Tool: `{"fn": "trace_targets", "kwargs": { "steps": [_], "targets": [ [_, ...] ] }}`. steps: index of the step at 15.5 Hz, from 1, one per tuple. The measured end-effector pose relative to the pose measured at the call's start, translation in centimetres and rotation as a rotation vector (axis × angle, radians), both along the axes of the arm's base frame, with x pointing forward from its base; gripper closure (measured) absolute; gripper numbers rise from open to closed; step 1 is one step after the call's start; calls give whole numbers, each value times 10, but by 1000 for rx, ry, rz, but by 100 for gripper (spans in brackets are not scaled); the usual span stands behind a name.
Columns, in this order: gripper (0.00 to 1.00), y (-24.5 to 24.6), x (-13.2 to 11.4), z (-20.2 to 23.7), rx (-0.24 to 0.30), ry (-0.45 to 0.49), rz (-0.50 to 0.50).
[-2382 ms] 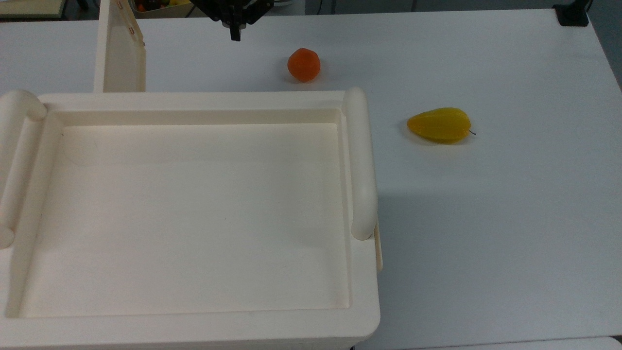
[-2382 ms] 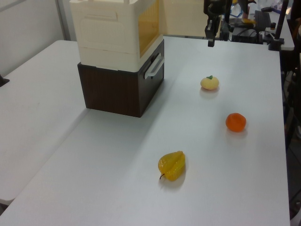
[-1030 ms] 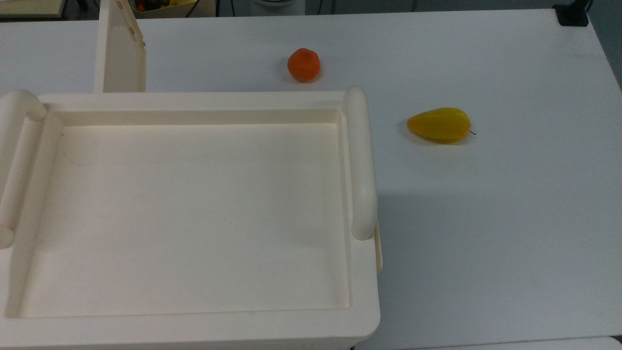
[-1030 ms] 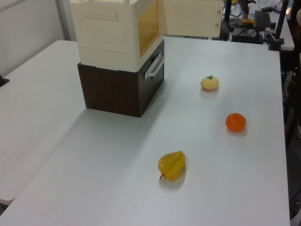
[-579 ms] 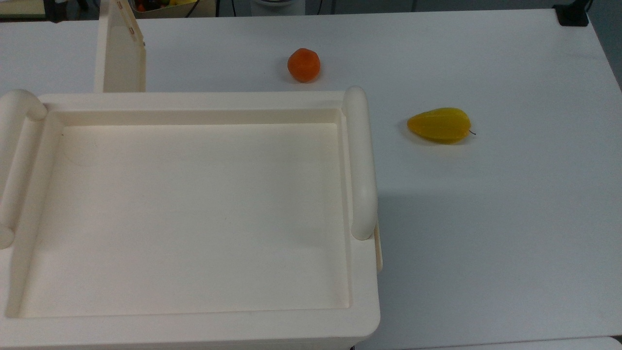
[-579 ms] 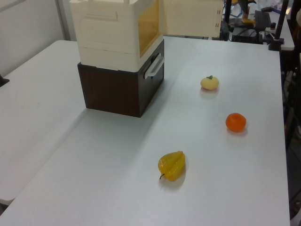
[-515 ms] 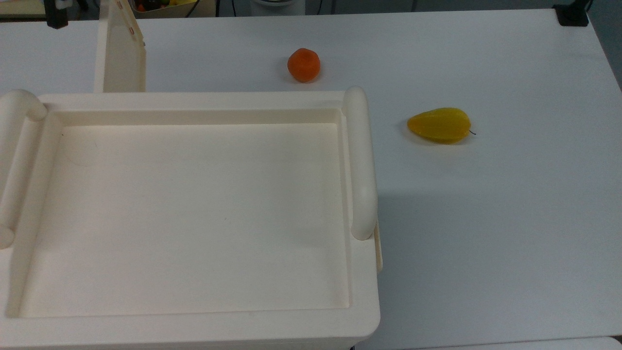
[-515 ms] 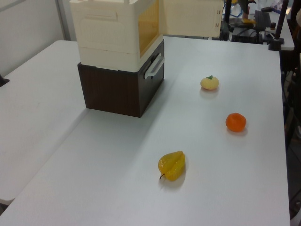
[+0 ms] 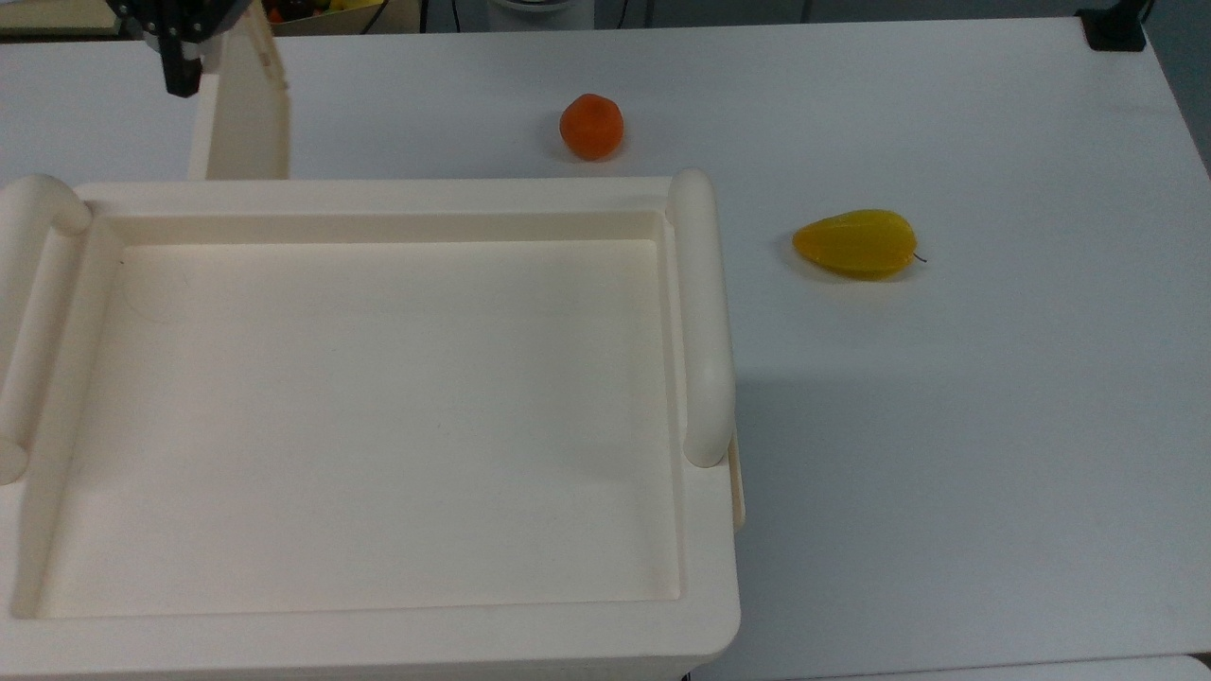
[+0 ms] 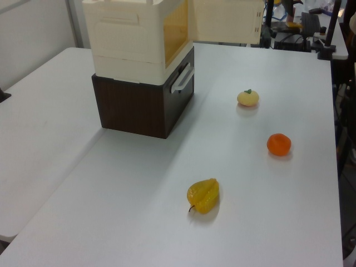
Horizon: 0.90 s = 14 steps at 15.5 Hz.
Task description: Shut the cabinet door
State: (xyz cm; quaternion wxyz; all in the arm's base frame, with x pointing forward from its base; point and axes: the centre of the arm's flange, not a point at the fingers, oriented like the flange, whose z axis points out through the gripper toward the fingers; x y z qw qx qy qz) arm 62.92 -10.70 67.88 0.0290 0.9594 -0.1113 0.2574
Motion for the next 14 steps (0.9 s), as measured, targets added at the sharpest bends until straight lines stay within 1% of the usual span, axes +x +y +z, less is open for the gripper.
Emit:
{"fn": "trace_targets", "kwargs": {
  "steps": [6, 9, 11, 14],
  "targets": [
    [99, 63, 8, -2, 44, -5, 30],
    [99, 84, 10, -4, 92, -6, 51],
    [99, 95, 15, -5, 108, -30, 68],
    [99, 113, 27, -11, 106, -86, 92]
  ]
}}
